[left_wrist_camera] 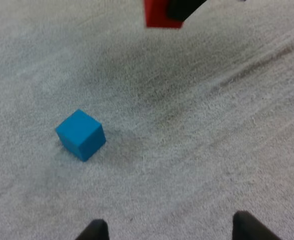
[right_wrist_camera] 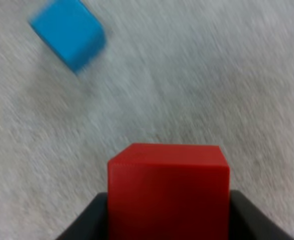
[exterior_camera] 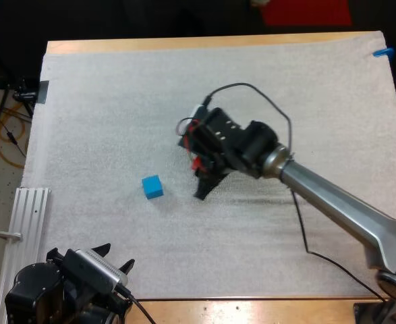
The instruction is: Stack red cube on blue cube
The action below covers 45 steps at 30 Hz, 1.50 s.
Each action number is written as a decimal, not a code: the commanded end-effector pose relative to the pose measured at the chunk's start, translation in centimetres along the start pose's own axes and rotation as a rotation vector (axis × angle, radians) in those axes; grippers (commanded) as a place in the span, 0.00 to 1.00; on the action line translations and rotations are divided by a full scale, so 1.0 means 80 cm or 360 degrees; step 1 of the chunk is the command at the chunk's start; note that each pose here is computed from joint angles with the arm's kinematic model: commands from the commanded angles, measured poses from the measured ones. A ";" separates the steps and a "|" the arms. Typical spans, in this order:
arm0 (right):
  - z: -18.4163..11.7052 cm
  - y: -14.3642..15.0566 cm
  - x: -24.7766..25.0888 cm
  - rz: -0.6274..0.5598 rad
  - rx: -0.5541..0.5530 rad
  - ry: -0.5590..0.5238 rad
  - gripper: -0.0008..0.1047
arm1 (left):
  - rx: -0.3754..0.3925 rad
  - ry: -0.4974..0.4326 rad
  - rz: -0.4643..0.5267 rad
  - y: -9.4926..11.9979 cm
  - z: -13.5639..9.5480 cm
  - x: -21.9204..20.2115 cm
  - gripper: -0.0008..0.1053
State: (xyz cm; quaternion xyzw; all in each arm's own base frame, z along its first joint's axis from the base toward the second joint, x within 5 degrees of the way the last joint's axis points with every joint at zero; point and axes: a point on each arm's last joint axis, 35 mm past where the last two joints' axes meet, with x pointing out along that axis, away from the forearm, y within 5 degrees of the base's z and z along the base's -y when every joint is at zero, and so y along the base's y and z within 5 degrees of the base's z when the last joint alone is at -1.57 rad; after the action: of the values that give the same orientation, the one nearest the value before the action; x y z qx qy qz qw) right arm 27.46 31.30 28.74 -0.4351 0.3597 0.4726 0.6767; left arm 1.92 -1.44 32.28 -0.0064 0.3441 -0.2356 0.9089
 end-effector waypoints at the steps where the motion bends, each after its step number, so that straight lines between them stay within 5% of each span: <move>1: 0.014 0.000 0.002 -0.0011 -0.0006 -0.0031 0.27 | -0.0015 0.0006 0.0009 0.000 0.002 0.000 0.49; 15: 0.105 0.028 0.080 0.0173 -0.0122 -0.0122 0.27 | -0.0031 0.0030 0.0009 0.000 -0.001 0.000 0.49; 45: 0.105 0.039 0.154 0.0203 -0.0060 -0.0080 0.28 | -0.0039 0.0059 0.0009 0.000 -0.003 0.000 0.49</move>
State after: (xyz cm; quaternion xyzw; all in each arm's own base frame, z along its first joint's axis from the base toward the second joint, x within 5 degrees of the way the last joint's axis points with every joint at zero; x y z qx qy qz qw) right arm 28.53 43.71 19.63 -0.4170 0.3629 0.5298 0.6432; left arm 1.72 -1.39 32.04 -0.0091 0.3582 -0.2324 0.9042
